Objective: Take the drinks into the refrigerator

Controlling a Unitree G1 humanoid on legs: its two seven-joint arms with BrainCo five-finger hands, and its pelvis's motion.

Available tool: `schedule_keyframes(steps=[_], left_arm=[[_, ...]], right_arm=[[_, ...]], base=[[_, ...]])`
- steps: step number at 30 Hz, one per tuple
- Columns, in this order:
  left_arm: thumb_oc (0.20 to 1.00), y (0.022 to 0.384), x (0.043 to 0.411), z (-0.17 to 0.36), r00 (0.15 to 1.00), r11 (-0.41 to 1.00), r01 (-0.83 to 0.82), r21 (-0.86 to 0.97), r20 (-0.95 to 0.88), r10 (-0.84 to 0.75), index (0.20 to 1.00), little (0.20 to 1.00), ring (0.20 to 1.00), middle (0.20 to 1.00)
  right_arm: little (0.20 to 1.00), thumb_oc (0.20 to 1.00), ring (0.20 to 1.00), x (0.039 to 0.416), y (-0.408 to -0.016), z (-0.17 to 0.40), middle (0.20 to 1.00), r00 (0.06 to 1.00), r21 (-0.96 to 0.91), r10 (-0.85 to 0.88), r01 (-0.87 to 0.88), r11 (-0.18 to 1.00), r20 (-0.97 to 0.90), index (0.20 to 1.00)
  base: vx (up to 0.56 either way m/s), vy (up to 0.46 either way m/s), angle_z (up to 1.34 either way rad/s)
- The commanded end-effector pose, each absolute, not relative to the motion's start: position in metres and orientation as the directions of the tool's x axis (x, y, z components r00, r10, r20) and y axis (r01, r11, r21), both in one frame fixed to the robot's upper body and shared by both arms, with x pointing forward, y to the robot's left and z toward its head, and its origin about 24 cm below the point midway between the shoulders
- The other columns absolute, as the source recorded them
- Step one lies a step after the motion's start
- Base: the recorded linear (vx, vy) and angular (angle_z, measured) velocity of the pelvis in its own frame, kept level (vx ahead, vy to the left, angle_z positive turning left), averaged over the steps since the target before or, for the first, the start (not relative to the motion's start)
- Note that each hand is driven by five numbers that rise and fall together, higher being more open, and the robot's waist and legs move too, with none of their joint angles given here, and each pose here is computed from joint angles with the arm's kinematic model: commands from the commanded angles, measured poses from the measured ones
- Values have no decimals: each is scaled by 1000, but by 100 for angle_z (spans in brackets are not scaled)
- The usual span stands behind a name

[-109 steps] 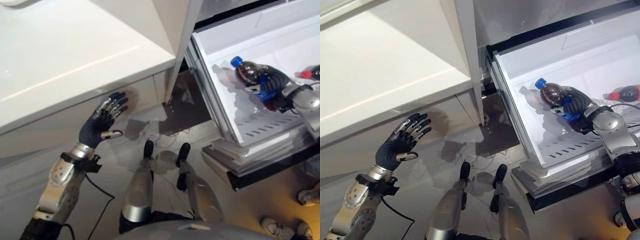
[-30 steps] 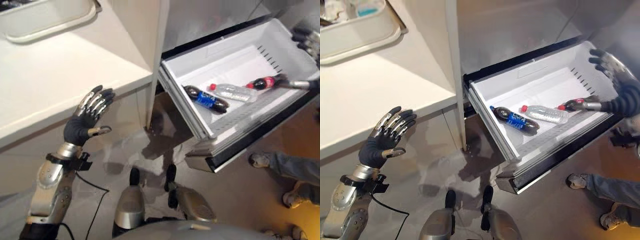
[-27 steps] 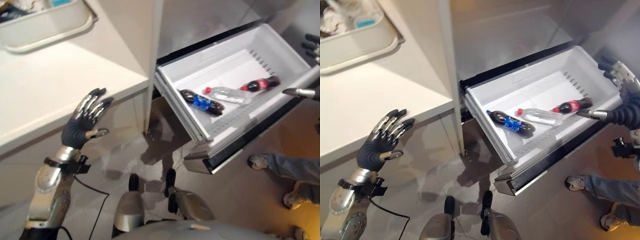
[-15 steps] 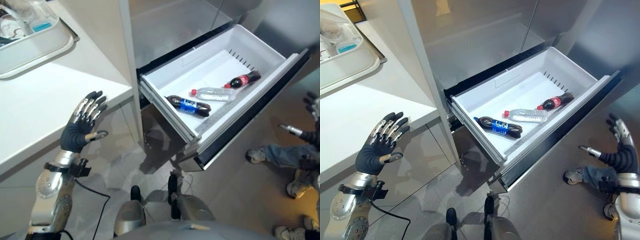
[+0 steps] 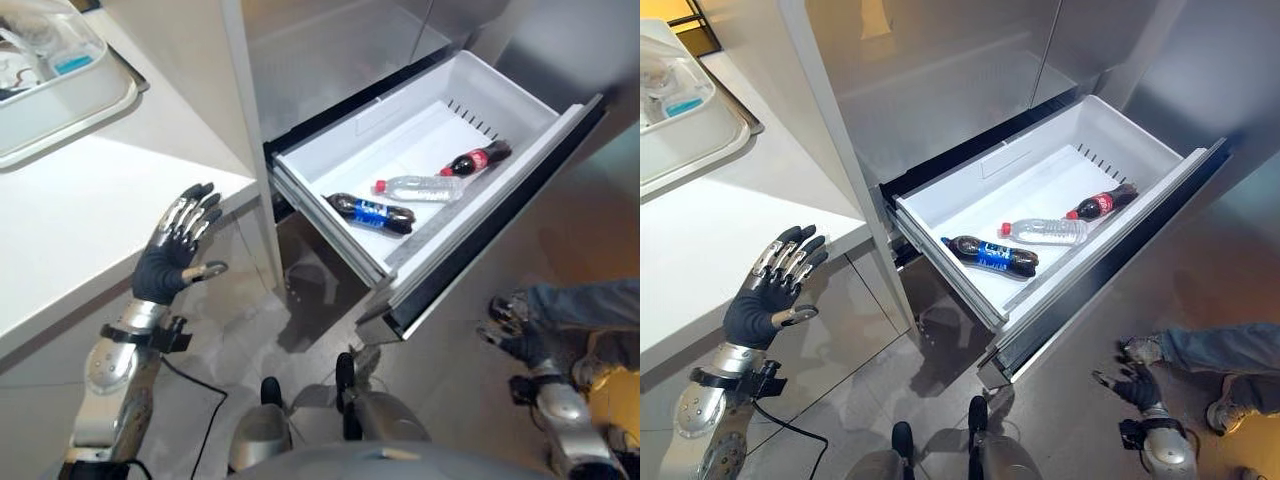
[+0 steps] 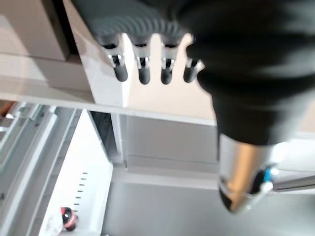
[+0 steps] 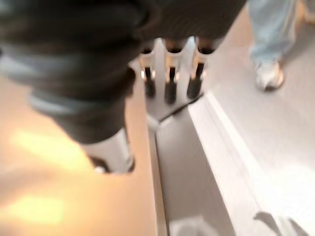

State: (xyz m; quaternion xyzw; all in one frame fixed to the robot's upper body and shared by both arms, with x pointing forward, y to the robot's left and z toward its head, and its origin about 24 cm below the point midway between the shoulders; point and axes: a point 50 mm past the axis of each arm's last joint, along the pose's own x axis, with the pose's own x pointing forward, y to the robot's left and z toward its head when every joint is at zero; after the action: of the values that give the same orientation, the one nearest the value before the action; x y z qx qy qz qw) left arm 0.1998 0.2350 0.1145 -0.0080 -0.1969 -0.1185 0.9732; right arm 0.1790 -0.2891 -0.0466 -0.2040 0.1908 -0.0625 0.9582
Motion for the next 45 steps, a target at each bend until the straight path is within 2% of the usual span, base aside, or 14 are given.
schedule_keyframes(steps=[1, 9, 20, 27, 34, 40, 45], left_arm=[[1000, 230, 202, 133, 835, 963, 253, 92, 482, -265, 1000, 1000, 1000, 1000], [1000, 226, 204, 136, 824, 952, 283, 120, 477, -305, 1000, 1000, 1000, 1000], [1000, 224, 201, 133, 831, 947, 299, 120, 455, -320, 1000, 1000, 1000, 1000], [1000, 221, 201, 133, 827, 940, 323, 108, 452, -336, 1000, 1000, 1000, 1000], [1000, 216, 204, 135, 812, 926, 367, 92, 454, -367, 1000, 1000, 1000, 1000], [1000, 213, 205, 134, 814, 926, 374, 51, 461, -355, 1000, 1000, 1000, 1000], [1000, 213, 206, 134, 818, 930, 366, 41, 463, -342, 1000, 1000, 1000, 1000]], right_arm=[[200, 200, 200, 219, -285, -24, 200, 961, -496, -120, -20, 868, -250, 200], [200, 200, 200, 240, -280, -10, 200, 972, -606, -42, -111, 788, -233, 200], [200, 200, 200, 260, -290, 26, 200, 994, -689, -37, -43, 723, -101, 200], [200, 200, 200, 286, -279, 51, 200, 999, -729, 34, -47, 683, -33, 200], [200, 200, 200, 319, -249, 75, 200, 987, -755, 160, -112, 646, -11, 200], [200, 200, 200, 352, -209, 106, 200, 972, -684, 211, -85, 724, 102, 200], [200, 200, 200, 361, -182, 116, 200, 952, -680, 278, -119, 724, 129, 200]], base=[[13, -25, 9], [12, -23, 17], [13, -14, 8], [1, -2, 0], [1, -3, 1], [-5, -13, 7], [-9, -1, 6]])
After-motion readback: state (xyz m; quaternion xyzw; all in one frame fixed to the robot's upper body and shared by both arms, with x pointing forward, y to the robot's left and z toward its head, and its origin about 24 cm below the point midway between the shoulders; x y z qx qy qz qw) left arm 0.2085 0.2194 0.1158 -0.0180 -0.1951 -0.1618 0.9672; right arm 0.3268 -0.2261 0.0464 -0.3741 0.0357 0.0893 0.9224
